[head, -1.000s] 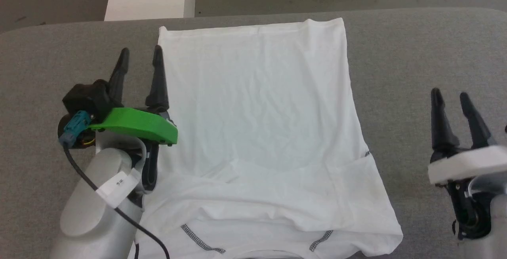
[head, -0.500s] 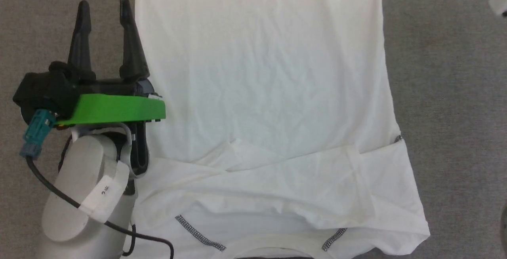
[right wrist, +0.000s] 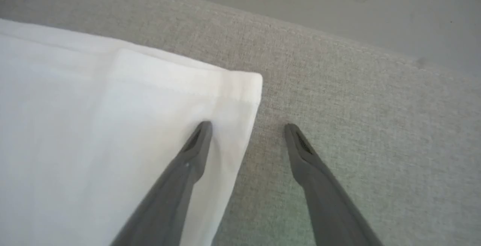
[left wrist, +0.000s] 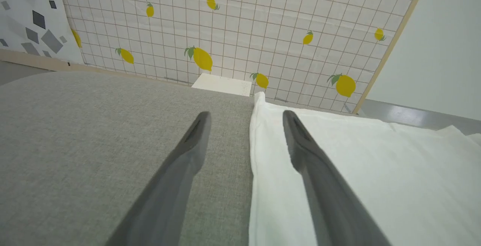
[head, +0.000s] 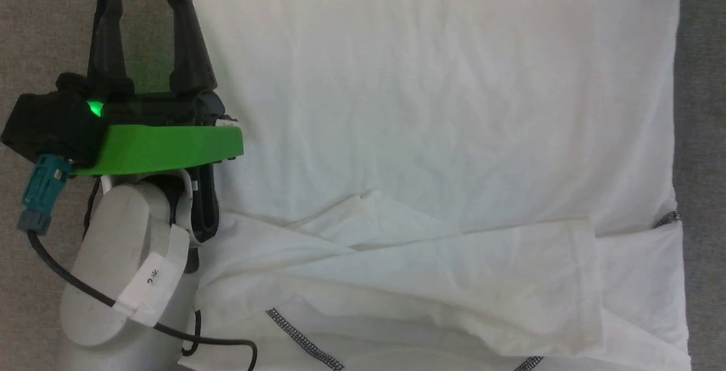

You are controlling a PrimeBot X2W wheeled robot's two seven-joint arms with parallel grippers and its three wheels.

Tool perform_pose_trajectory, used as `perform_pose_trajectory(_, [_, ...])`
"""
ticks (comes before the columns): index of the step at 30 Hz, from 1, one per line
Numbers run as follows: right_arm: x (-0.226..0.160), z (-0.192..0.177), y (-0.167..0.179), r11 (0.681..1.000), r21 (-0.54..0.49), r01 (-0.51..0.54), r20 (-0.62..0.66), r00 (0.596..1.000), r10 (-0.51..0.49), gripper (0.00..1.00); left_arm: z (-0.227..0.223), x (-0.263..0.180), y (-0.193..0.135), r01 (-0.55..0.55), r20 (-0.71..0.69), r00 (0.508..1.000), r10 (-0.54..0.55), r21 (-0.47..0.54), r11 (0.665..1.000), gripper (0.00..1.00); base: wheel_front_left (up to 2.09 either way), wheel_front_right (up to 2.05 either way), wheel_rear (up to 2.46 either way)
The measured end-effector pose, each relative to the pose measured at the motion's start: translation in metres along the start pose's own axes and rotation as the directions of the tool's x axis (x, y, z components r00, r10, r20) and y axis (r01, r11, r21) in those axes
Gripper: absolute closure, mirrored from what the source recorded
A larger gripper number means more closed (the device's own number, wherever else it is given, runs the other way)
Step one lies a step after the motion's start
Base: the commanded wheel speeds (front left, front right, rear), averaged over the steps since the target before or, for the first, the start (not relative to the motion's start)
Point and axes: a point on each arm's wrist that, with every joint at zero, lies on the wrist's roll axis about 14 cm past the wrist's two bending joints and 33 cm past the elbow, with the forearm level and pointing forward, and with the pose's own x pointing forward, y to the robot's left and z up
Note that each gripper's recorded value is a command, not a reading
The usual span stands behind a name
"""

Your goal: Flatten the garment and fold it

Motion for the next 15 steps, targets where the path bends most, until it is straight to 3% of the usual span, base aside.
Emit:
perform_pose_trajectory(4, [0.020,0.003,0.011,0.998,-0.064,-0.008,-0.054,0.999,0.004,0.00,-0.012,-0.005,0.017,-0.038,-0.032,0.999,0.039,0.032,0.999,0.00,0.00,0.00,0.00])
perform_pose_trajectory(5, [0.021,0.002,0.010,0.998,-0.066,-0.007,-0.069,0.998,0.002,0.68,-0.013,-0.006,0.019,-0.042,-0.034,0.998,0.043,0.036,0.998,0.00,0.00,0.00,0.00])
perform_pose_trajectory(7, [0.021,0.002,0.011,0.997,-0.072,-0.008,-0.088,0.996,0.002,1.00,-0.014,-0.007,0.020,-0.044,-0.045,0.998,0.045,0.041,0.998,0.00,0.00,0.00,0.00])
perform_pose_trajectory(15, [0.001,0.009,0.000,0.999,-0.052,0.009,-0.053,0.999,-0.011,1.00,0.027,0.076,-0.014,0.158,-0.119,0.982,-0.146,0.097,0.983,0.00,0.00,0.00,0.00])
